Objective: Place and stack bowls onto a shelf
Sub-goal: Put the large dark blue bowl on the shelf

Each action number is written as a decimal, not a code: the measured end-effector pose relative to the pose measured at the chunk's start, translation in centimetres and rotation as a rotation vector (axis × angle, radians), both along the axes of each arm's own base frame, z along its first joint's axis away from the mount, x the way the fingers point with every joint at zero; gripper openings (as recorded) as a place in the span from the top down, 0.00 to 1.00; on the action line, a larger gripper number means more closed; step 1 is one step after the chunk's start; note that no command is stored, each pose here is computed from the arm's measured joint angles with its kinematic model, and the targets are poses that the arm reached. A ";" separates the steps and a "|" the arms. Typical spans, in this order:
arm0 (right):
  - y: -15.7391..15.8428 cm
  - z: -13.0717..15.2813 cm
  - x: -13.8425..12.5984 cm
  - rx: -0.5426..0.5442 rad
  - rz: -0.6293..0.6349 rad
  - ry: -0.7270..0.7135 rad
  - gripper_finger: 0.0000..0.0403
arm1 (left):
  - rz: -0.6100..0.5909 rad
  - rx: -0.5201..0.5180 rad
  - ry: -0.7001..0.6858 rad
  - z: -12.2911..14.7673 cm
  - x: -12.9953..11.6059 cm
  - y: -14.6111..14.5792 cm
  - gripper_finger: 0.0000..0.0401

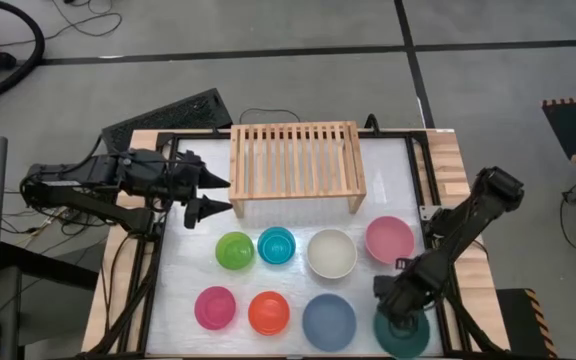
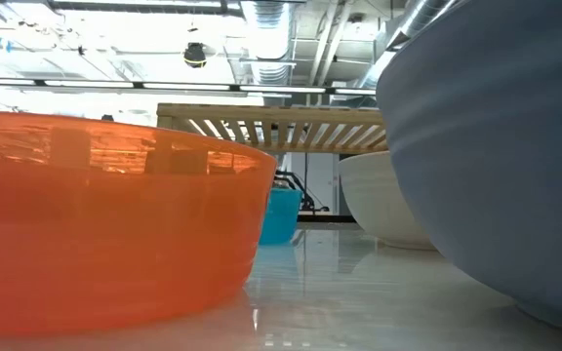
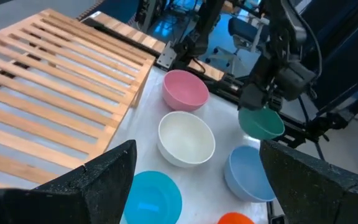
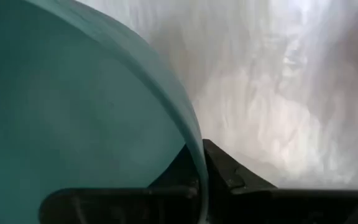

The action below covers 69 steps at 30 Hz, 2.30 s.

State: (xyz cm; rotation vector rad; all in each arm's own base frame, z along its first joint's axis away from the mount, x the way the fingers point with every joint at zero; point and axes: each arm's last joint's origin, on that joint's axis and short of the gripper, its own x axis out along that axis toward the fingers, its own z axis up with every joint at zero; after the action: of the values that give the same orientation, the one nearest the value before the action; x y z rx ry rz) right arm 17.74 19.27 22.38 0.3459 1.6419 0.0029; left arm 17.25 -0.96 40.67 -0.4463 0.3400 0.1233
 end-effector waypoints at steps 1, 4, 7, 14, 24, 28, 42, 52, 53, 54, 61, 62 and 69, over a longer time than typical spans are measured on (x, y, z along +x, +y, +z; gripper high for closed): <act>-0.6 0.7 0.0 0.011 -0.035 -0.009 0.94 | 0.002 -0.006 -0.004 0.1 -0.1 0.0 0.19; -2.5 3.3 0.0 0.041 -0.143 -0.075 0.94 | 0.010 -0.030 -0.012 0.2 -0.3 0.0 0.19; -5.1 6.4 0.2 0.025 -0.263 -0.192 0.94 | 0.016 -0.046 -0.022 0.3 -0.8 0.1 0.19; -13.4 14.4 0.6 -0.116 -0.562 -0.525 0.94 | 0.100 -0.045 -0.017 0.4 -1.9 0.4 0.21; -26.5 22.0 1.1 -0.264 -0.872 -0.691 0.94 | 0.164 -0.040 0.027 0.0 -2.5 0.6 0.33; -31.0 22.3 1.6 -0.293 -0.886 -0.636 0.94 | 0.172 -0.041 0.027 0.0 -2.5 0.6 0.34; -41.2 16.8 6.2 -0.169 -0.865 -0.443 0.94 | 0.200 -0.040 0.082 -0.5 -2.7 0.7 0.34; -43.7 16.3 7.7 -0.165 -0.872 -0.388 0.94 | 0.231 0.003 0.078 -0.4 -2.7 0.8 0.34; -43.9 16.2 7.9 -0.167 -0.870 -0.379 0.94 | 0.234 0.006 0.078 -0.4 -2.7 0.8 0.34; -44.1 16.1 8.1 -0.167 -0.867 -0.370 0.94 | 0.235 0.006 0.077 -0.4 -2.7 0.8 0.34; -46.0 15.4 9.0 -0.226 -0.866 -0.288 0.94 | 0.237 0.003 0.077 -0.4 -2.7 0.8 0.34; -46.1 15.4 9.0 -0.238 -0.869 -0.284 0.94 | 0.238 0.000 0.076 -0.4 -2.7 0.8 0.34; -46.5 15.8 7.9 -0.151 -0.901 -0.320 0.94 | 0.238 -0.018 0.074 -0.4 -2.7 0.8 0.34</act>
State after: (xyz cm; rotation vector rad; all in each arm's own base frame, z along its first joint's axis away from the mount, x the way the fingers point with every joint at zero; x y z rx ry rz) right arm 25.59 -27.24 38.14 0.8908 1.0523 -0.7028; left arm 14.53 -0.16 40.22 -0.5000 0.3606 0.3692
